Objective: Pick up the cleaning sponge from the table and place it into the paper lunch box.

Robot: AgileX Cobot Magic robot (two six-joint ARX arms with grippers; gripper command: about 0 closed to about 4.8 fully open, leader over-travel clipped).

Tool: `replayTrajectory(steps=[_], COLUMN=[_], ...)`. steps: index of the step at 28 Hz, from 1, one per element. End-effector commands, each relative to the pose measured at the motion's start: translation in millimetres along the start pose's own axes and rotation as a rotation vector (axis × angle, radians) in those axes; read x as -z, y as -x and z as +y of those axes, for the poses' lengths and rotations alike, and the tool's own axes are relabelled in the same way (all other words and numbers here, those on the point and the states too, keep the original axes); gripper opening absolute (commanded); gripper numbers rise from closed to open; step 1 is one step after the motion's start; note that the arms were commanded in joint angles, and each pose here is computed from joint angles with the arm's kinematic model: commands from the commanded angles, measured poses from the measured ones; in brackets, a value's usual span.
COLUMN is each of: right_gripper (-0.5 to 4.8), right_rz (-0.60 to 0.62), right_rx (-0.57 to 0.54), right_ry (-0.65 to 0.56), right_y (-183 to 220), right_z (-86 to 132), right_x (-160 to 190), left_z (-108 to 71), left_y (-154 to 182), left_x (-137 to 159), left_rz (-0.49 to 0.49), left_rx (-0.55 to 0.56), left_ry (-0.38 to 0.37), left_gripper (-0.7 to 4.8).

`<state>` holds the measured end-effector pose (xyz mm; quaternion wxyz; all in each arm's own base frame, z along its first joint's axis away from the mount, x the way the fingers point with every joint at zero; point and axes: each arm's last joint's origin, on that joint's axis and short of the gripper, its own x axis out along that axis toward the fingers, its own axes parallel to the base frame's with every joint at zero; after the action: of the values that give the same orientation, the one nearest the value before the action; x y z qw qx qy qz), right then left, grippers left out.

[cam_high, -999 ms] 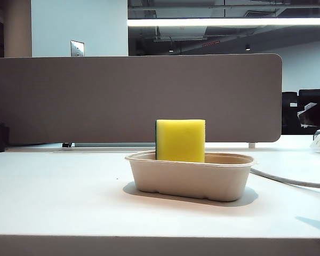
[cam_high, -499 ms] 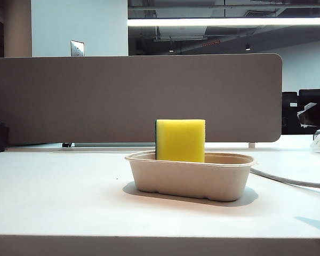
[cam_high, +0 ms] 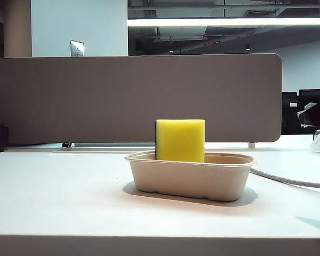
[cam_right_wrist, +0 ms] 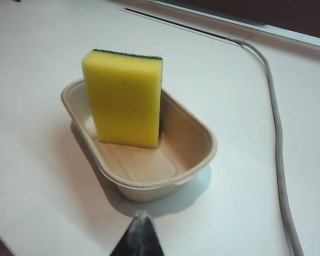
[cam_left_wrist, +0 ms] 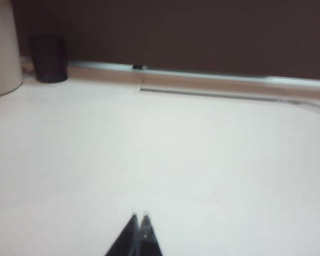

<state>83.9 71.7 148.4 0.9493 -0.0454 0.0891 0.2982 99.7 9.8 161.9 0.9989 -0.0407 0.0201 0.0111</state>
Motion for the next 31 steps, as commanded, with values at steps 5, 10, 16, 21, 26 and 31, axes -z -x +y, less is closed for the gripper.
replayTrajectory(steps=[5, 10, 16, 21, 26, 31], right_gripper=[-0.05, -0.05, -0.05, -0.05, -0.05, -0.05], right_rz=[-0.015, -0.017, -0.016, -0.016, -0.016, -0.016], right_rx=[0.001, 0.001, 0.001, 0.001, 0.001, 0.001], right_ry=[-0.001, -0.001, -0.001, -0.001, -0.001, -0.001], right_y=[0.1, 0.2, 0.1, 0.1, 0.1, 0.1], right_z=[0.0, 0.0, 0.0, 0.0, 0.0, 0.0], right_x=[-1.6, -1.8, -1.7, -1.7, -1.7, -1.7], left_z=[0.8, 0.9, -1.1, -4.9, -7.0, -8.2], left_y=[3.0, 3.0, 2.9, 2.7, 2.6, 2.6], left_x=[1.5, 3.4, 3.3, 3.7, 3.8, 3.8], left_rz=[0.009, 0.028, 0.027, 0.03, 0.031, 0.03], left_rx=[-0.01, -0.012, 0.009, 0.048, 0.063, 0.057], left_ry=[-0.052, -0.036, -0.032, -0.031, -0.014, -0.016], left_gripper=[-0.04, -0.04, -0.04, -0.04, -0.04, -0.04])
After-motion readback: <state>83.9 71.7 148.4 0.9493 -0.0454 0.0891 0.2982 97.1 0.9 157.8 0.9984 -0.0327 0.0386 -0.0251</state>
